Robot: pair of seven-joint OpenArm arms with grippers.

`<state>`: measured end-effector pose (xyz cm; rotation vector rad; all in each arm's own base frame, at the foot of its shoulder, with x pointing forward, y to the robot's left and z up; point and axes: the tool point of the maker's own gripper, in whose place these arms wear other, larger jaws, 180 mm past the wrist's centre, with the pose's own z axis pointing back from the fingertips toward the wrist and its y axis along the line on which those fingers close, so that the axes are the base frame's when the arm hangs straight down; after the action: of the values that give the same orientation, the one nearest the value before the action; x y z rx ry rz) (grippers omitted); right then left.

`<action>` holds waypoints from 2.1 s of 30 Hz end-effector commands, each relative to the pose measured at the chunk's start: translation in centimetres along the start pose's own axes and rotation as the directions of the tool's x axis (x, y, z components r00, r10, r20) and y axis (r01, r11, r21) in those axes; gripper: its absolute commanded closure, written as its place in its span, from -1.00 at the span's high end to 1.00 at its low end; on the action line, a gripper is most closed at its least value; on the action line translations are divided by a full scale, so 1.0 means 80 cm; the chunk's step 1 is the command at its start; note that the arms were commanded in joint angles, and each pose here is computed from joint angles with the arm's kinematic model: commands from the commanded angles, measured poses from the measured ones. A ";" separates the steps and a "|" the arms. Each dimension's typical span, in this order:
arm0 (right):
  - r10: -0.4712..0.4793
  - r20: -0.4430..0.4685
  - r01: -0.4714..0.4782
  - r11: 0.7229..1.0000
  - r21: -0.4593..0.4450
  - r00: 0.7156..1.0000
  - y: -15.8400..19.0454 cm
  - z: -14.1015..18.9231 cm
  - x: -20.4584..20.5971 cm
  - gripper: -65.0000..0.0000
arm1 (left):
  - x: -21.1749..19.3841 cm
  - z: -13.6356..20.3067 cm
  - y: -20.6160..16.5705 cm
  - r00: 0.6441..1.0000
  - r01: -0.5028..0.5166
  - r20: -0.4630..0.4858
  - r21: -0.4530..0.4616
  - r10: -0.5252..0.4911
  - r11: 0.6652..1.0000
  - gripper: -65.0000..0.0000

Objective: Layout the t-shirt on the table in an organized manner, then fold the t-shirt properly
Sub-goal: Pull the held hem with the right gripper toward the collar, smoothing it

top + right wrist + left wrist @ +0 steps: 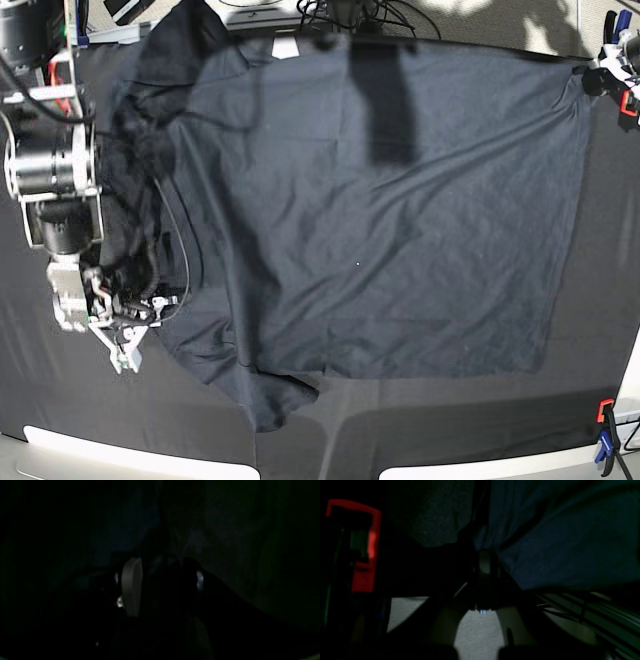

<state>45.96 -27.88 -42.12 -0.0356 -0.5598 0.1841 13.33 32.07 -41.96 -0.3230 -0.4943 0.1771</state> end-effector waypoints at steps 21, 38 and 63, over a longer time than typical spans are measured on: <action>0.204 0.134 -0.123 0.884 -0.452 0.970 -0.110 0.036 0.052 -1.00 | 0.013 0.010 0.007 1.000 0.026 0.015 0.014 -0.026 1.000 -1.00; 0.156 0.243 -0.024 0.881 -0.472 0.957 -0.135 0.107 0.125 -0.41 | 0.014 0.010 0.007 0.999 0.026 0.021 0.014 -0.026 1.000 -1.00; 0.108 0.141 -0.123 0.986 0.109 0.984 0.026 0.231 -0.123 -0.41 | 0.014 0.006 -0.007 0.999 -0.006 0.045 -0.036 0.007 0.999 -1.00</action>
<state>26.84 -27.92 -33.06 0.0675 -0.6442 0.3095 13.57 31.26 -41.81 -0.3657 -0.5141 0.1979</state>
